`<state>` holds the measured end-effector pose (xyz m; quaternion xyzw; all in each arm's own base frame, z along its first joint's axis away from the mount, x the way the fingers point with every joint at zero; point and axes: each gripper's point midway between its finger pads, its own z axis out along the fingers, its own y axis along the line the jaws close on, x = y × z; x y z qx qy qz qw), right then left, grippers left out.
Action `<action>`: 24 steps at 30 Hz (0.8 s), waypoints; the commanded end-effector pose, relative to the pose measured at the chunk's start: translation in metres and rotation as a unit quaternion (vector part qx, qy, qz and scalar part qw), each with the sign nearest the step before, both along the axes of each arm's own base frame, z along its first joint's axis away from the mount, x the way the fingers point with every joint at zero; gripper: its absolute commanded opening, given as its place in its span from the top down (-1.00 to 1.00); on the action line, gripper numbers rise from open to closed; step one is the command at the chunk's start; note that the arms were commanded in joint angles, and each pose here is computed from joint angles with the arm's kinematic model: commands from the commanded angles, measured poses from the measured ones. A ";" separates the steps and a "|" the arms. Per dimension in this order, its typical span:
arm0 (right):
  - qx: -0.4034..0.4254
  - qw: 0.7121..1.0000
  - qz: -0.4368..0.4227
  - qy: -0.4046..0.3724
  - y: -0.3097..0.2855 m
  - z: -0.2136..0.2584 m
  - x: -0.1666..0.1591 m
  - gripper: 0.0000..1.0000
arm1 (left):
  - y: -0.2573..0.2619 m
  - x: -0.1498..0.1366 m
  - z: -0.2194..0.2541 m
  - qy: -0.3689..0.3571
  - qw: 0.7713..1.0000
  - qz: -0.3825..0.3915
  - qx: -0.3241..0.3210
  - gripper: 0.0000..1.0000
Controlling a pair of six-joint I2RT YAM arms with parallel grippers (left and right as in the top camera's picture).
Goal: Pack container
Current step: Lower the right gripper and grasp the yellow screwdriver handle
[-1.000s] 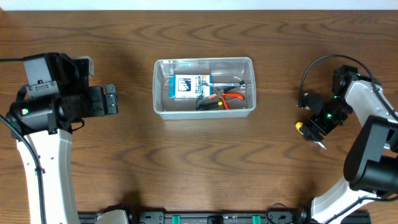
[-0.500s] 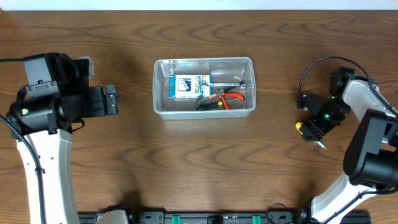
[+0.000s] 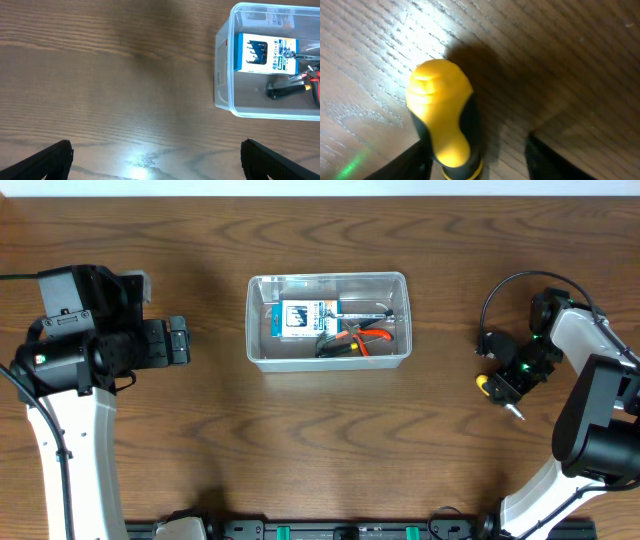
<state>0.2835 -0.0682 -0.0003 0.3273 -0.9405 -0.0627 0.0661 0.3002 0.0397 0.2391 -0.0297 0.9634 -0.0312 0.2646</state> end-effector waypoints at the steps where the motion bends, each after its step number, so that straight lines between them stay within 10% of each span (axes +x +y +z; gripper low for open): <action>1: 0.003 1.000 -0.006 0.008 -0.001 -0.007 -0.003 -0.02 | 0.000 0.000 -0.002 0.004 1.000 0.000 -0.001 -0.96; 24: 0.002 1.000 -0.007 0.003 -0.001 -0.007 0.000 0.93 | 0.000 0.000 -0.002 0.004 1.000 0.000 -0.001 -0.96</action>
